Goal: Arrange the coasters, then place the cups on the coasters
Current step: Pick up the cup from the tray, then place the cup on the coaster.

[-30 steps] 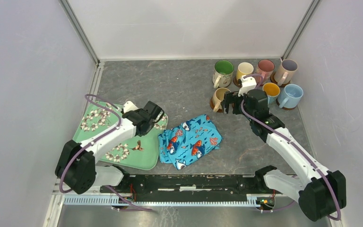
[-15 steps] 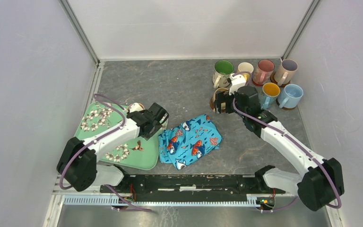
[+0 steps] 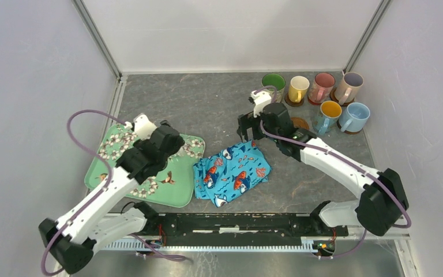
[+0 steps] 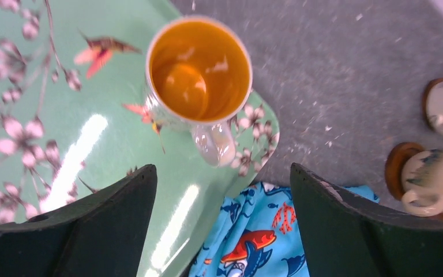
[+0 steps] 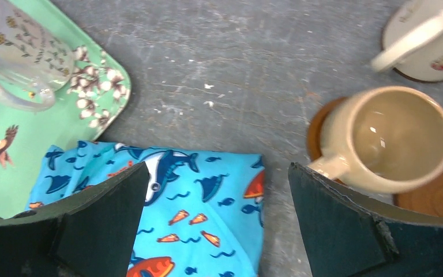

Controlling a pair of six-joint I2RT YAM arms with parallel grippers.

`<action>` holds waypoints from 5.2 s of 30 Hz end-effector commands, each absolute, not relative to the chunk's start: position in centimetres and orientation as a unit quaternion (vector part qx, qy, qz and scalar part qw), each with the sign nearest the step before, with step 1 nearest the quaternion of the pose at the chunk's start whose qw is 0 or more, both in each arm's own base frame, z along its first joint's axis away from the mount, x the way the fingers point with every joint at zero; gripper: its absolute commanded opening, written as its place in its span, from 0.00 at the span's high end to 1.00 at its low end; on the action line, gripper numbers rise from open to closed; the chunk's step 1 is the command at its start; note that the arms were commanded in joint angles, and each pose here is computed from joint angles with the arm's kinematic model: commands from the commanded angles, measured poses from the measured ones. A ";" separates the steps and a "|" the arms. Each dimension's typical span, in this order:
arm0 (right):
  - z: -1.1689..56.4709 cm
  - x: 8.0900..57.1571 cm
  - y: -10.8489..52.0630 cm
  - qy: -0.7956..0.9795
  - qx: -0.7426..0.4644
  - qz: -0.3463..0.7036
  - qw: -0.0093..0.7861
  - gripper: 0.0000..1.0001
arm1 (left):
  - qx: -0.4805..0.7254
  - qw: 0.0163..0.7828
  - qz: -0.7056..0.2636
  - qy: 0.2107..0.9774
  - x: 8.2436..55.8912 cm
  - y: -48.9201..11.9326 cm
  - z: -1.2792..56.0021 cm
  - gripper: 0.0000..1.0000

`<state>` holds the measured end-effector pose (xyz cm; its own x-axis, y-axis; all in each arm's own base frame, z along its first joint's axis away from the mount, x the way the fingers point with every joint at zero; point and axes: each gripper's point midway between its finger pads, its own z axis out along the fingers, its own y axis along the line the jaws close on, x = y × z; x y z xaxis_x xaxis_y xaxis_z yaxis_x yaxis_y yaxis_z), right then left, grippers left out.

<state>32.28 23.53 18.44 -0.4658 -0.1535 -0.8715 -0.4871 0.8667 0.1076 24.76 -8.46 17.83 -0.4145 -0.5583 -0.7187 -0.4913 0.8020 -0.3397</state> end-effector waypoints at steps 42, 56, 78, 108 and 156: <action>13.0 29.3 52.9 0.786 -0.383 0.207 0.439 0.16 | -0.244 0.694 -0.103 0.670 22.0 -1.8 37.8 0.00; 10.2 29.8 53.6 0.790 -0.393 0.191 0.429 0.47 | -0.247 0.693 -0.101 0.670 22.0 -1.7 37.5 0.00; 17.1 29.6 52.6 0.765 -0.380 0.215 0.473 1.00 | -0.246 0.686 -0.110 0.676 22.3 -2.3 36.9 0.00; 29.0 30.8 43.1 0.736 -0.297 0.187 0.579 1.00 | -0.235 0.683 -0.131 0.679 22.8 -3.6 36.6 0.00; 24.4 31.9 4.8 0.820 0.016 -0.070 0.568 1.00 | -0.203 0.666 -0.161 0.699 25.6 -7.5 35.3 0.00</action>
<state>31.13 5.83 21.41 -0.4654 -0.1339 -0.8749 0.0322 0.9853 -0.1679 25.38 -7.14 34.45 -0.0505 -0.4688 -0.8819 -0.0887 0.8816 -0.4636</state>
